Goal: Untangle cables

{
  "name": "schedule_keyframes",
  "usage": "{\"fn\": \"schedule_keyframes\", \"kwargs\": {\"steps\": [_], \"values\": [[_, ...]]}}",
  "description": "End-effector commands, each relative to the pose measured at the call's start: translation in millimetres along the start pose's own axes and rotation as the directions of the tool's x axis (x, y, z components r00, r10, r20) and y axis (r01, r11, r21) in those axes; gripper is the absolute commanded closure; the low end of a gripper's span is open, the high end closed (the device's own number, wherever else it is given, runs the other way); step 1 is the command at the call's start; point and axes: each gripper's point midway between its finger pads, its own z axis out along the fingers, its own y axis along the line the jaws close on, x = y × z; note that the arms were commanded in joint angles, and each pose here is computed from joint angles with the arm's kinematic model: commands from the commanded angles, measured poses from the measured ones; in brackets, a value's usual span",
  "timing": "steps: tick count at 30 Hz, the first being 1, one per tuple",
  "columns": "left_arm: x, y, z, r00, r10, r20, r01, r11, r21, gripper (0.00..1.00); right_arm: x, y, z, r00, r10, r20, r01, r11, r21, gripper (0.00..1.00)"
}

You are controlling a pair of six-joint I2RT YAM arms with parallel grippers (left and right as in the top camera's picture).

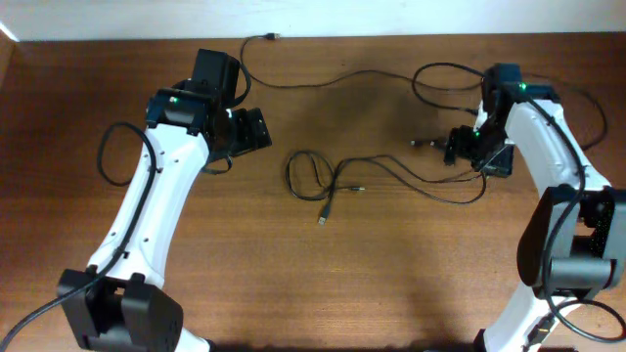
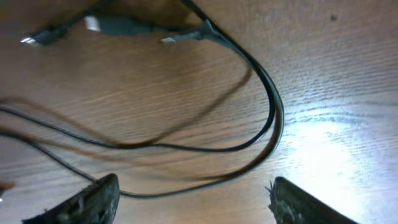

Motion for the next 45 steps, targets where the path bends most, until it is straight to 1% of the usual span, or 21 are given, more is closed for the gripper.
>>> {"fn": "schedule_keyframes", "kwargs": {"steps": [1,5,8,13,14,15,18,19,23,25,27,31,35,40,42,45], "values": [[-1,2,-5,1.000,0.011,0.014,-0.011,1.000,-0.005,0.01,9,-6,23,0.999,0.040,-0.016,-0.040,0.999,0.023,0.25],[-1,2,-5,1.000,0.012,0.014,-0.012,1.000,-0.005,0.01,14,-8,45,0.997,0.078,-0.003,-0.078,0.997,0.019,0.29],[-1,2,-5,1.000,0.012,0.014,-0.012,1.000,-0.005,0.01,13,-9,53,0.996,0.084,0.014,-0.084,0.996,0.014,0.32],[-1,2,-5,1.000,0.012,0.014,-0.012,1.000,-0.005,0.01,4,-7,59,0.991,0.119,0.061,-0.119,0.993,-0.005,0.33],[-1,2,-5,1.000,0.012,0.014,-0.012,1.000,-0.005,0.01,2,-6,59,0.990,0.124,0.071,-0.123,0.992,-0.009,0.35],[-1,2,-5,1.000,0.012,0.014,-0.012,1.000,-0.005,0.01,0,-5,59,0.989,0.124,0.080,-0.123,0.992,-0.013,0.41],[-1,2,-5,1.000,0.012,0.014,-0.012,1.000,-0.005,0.01,-6,-4,58,0.985,0.142,0.101,-0.141,0.990,-0.022,0.78],[-1,2,-5,1.000,0.012,0.014,-0.012,1.000,-0.005,0.01,-6,-4,58,0.984,0.149,0.101,-0.147,0.989,-0.023,0.96],[-1,2,-5,1.000,0.015,0.014,-0.015,1.000,-0.005,0.01,-4,-4,56,0.985,0.149,0.092,-0.147,0.989,-0.025,0.96],[-1,2,-5,1.000,0.016,0.013,-0.015,1.000,-0.005,0.01,-3,-3,47,0.985,0.148,0.085,-0.147,0.989,-0.026,0.96],[-1,2,-5,1.000,0.015,0.013,-0.015,1.000,-0.005,0.01,-5,1,28,0.984,0.147,0.096,-0.143,0.989,-0.047,0.96],[2,4,-5,1.000,0.016,0.001,-0.016,1.000,-0.012,0.01,-10,18,-40,0.974,0.135,0.180,-0.106,0.981,-0.160,0.96],[3,4,-4,1.000,0.016,-0.003,-0.016,1.000,-0.014,0.01,-12,35,-114,0.939,0.134,0.317,-0.040,0.957,-0.286,0.96],[3,4,-4,1.000,0.016,-0.003,-0.016,1.000,-0.014,0.01,4,51,-222,0.843,0.144,0.518,0.106,0.900,-0.422,0.96],[3,4,-4,1.000,0.016,-0.003,-0.016,1.000,-0.014,0.01,14,53,-265,0.783,0.156,0.602,0.168,0.879,-0.446,0.96],[3,4,-4,1.000,0.016,-0.003,-0.016,1.000,-0.013,0.01,27,51,-309,0.708,0.175,0.684,0.223,0.864,-0.452,0.96]]}}
